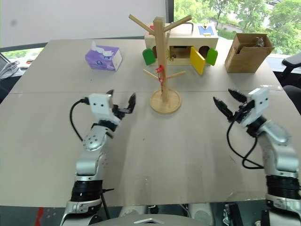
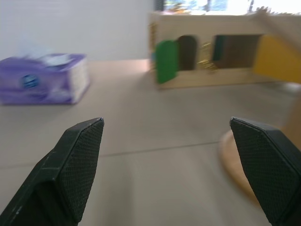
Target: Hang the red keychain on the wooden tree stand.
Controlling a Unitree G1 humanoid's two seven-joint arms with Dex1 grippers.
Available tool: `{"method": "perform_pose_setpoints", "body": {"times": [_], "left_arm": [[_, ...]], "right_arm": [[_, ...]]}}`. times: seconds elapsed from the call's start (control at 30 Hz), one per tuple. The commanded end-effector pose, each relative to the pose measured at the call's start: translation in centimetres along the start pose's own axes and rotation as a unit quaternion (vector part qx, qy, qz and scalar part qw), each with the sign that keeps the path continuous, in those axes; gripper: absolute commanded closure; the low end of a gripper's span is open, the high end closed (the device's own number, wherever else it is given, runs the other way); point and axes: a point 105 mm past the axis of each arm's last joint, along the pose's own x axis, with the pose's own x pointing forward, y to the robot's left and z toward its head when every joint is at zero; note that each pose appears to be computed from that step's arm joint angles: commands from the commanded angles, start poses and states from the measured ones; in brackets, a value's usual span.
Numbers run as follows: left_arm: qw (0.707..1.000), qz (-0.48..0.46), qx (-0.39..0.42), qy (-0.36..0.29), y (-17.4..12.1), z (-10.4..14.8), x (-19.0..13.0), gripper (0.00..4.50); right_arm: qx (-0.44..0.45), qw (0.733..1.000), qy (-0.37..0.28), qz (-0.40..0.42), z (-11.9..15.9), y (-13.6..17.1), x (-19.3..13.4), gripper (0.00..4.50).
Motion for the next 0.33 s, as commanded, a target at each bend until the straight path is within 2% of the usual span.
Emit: {"method": "perform_pose_setpoints", "body": {"times": [0.03, 0.17, 0.33], "left_arm": [[0.998, 0.048, 0.028, 0.002, 2.5, -0.7, -1.1, 0.07], [0.995, 0.09, 0.034, 0.015, 4.5, -1.8, -2.5, 0.07], [0.994, 0.096, 0.038, 0.023, 4.7, -2.6, -3.4, 0.07]], "right_arm": [[-0.028, 0.996, -0.028, -0.084, -0.8, -1.4, 0.5, 0.76], [-0.022, 0.988, -0.036, -0.15, -2.9, -2.1, 0.6, 0.76], [-0.03, 0.983, -0.046, -0.176, -3.6, -2.4, 0.7, 0.76]]}}
